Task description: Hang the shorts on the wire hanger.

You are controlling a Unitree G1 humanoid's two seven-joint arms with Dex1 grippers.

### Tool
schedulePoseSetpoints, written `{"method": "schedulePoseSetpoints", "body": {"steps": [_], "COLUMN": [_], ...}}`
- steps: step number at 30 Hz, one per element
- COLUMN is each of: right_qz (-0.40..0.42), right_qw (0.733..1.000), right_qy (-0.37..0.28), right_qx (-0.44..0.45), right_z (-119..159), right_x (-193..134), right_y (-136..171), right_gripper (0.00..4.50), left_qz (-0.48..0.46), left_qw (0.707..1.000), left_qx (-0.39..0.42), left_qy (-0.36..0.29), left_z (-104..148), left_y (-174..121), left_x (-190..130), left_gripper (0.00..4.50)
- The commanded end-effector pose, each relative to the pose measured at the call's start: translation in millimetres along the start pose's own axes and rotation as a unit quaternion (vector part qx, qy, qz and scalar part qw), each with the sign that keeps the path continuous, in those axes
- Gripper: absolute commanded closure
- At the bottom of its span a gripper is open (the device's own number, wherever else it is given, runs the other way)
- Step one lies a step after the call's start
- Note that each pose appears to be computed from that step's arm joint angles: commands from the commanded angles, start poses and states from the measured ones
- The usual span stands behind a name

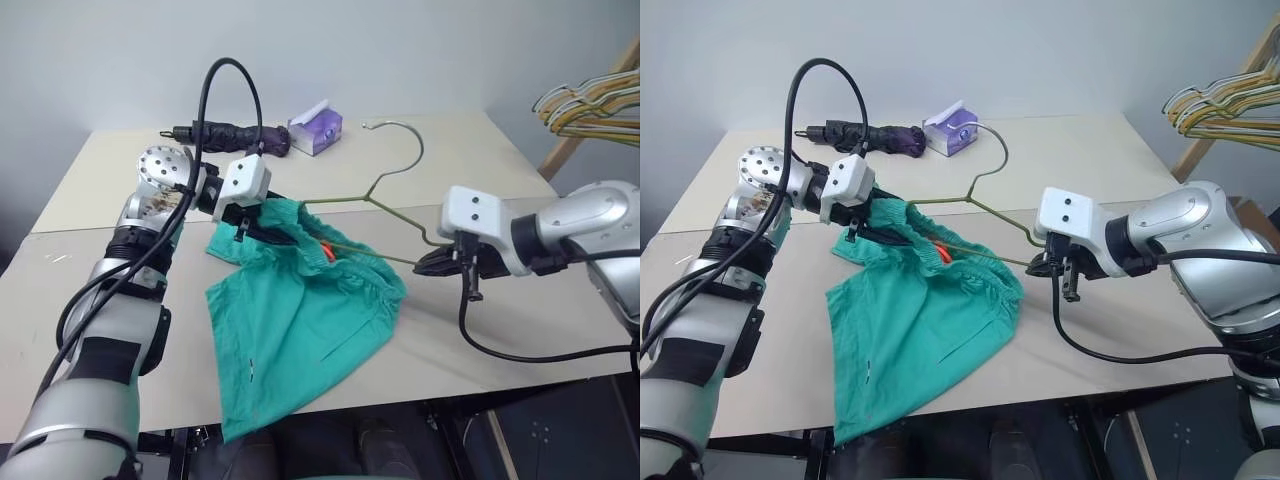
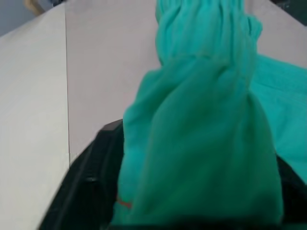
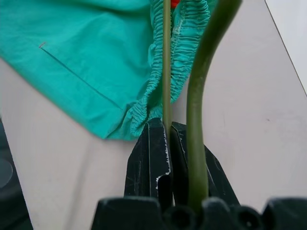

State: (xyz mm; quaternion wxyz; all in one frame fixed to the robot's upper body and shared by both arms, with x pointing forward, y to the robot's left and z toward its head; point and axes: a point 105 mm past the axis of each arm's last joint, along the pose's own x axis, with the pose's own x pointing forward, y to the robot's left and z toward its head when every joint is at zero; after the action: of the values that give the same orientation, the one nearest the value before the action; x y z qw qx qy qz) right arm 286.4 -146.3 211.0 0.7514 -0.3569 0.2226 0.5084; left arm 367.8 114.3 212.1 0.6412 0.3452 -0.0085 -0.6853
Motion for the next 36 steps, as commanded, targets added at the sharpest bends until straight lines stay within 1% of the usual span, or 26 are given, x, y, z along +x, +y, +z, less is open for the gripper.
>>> {"method": "schedulePoseSetpoints", "body": {"steps": [1,2,3,4,8,9,16,23,27,30,33,34,35,36], "right_qz": [-0.015,-0.013,-0.009,-0.005,0.003,0.003,0.003,-0.009,-0.054,-0.077,-0.123,-0.141,-0.157,-0.169], "right_qw": [1.0,1.0,1.0,1.0,1.0,0.999,1.0,0.999,0.998,0.996,0.991,0.988,0.985,0.982], "right_qy": [-0.015,-0.015,-0.015,-0.015,-0.01,-0.009,-0.009,-0.016,-0.032,-0.039,-0.036,-0.042,-0.048,-0.054], "right_qx": [-0.019,-0.018,-0.018,-0.017,-0.027,-0.03,-0.029,-0.032,-0.022,0.0,0.026,0.039,0.052,0.064], "right_z": [13,13,13,13,13,12,12,13,4,0,-9,-12,-15,-17], "right_x": [-14,-14,-15,-15,-16,-16,-18,-21,-33,-42,-56,-64,-70,-74], "right_y": [-2,-2,-1,-1,1,1,0,-5,-17,-24,-37,-41,-44,-47], "right_gripper": [4.5,4.5,4.5,4.5,4.5,4.5,4.5,4.5,3.36,2.35,1.31,0.9,0.63,0.25], "left_qz": [0.007,0.007,0.004,0.002,-0.012,-0.014,-0.026,-0.015,0.0,0.0,0.003,0.006,0.009,0.011], "left_qw": [1.0,1.0,1.0,1.0,1.0,1.0,0.999,0.999,0.998,0.998,0.998,0.998,0.998,0.998], "left_qx": [0.021,0.02,0.019,0.018,0.011,0.01,-0.002,-0.013,-0.038,-0.045,-0.052,-0.055,-0.057,-0.058], "left_qy": [-0.019,-0.02,-0.02,-0.021,-0.019,-0.02,-0.022,-0.038,-0.041,-0.037,-0.035,-0.037,-0.038,-0.038], "left_z": [16,16,16,16,16,16,15,19,14,10,6,6,5,5], "left_y": [8,7,6,5,0,-1,-8,-5,-6,-11,-14,-14,-14,-14], "left_x": [-4,-5,-5,-6,-6,-6,-8,-10,-20,-23,-25,-25,-26,-26], "left_gripper": [2.74,2.85,3.15,3.21,4.39,4.48,4.48,4.48,4.5,4.5,4.5,4.5,4.5,4.5]}}
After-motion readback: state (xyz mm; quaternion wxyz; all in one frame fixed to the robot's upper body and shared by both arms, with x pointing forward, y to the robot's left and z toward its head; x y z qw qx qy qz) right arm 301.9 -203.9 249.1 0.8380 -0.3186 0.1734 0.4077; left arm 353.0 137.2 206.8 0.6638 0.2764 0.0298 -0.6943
